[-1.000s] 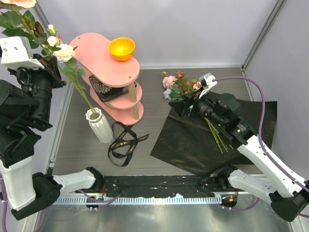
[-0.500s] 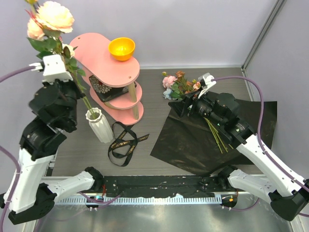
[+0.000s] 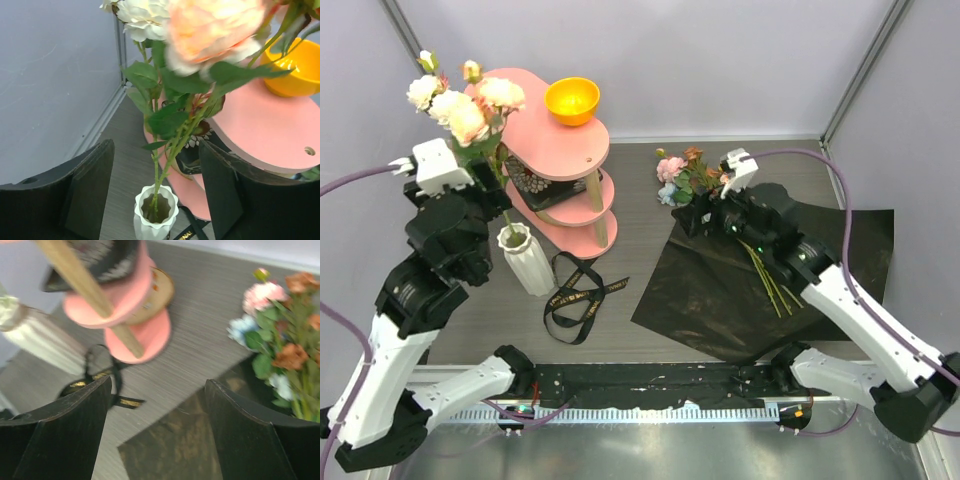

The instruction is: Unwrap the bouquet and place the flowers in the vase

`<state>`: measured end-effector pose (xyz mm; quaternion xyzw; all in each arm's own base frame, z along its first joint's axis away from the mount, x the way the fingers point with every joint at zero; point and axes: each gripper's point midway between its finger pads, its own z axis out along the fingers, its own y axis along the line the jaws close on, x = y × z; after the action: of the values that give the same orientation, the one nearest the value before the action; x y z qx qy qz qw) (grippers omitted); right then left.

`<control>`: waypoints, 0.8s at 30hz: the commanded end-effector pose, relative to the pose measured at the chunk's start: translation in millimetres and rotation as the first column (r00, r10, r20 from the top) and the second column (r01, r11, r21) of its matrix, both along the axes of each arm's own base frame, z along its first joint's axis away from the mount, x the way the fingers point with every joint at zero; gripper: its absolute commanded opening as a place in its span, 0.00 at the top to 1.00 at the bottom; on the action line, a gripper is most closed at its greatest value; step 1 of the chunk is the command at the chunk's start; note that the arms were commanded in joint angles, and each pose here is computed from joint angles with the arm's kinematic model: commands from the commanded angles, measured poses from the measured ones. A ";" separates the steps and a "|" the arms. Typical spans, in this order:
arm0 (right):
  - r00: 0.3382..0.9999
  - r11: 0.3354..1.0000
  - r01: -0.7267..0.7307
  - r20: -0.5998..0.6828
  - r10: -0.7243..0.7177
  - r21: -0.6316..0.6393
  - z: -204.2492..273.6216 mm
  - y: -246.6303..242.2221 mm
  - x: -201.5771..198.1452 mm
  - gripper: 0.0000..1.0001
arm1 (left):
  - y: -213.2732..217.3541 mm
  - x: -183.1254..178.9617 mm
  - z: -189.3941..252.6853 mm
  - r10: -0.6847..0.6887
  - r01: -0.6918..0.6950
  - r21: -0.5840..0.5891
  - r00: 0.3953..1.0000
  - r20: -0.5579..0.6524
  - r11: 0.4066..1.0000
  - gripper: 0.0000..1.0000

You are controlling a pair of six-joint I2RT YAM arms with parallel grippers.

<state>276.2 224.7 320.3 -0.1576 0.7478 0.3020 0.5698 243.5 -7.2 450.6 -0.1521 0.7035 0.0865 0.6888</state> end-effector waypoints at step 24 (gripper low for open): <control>0.785 0.472 0.166 -0.174 -0.595 -0.866 -212.4 -147.4 105.6 0.58 | -74.2 -77.4 10.5 -0.639 0.641 -0.197 0.765 0.082 0.742 0.12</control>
<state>367.1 73.5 97.6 -0.1387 0.9348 -0.1895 0.2663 173.6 -73.8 460.5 0.0097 0.7168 -0.2057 0.6662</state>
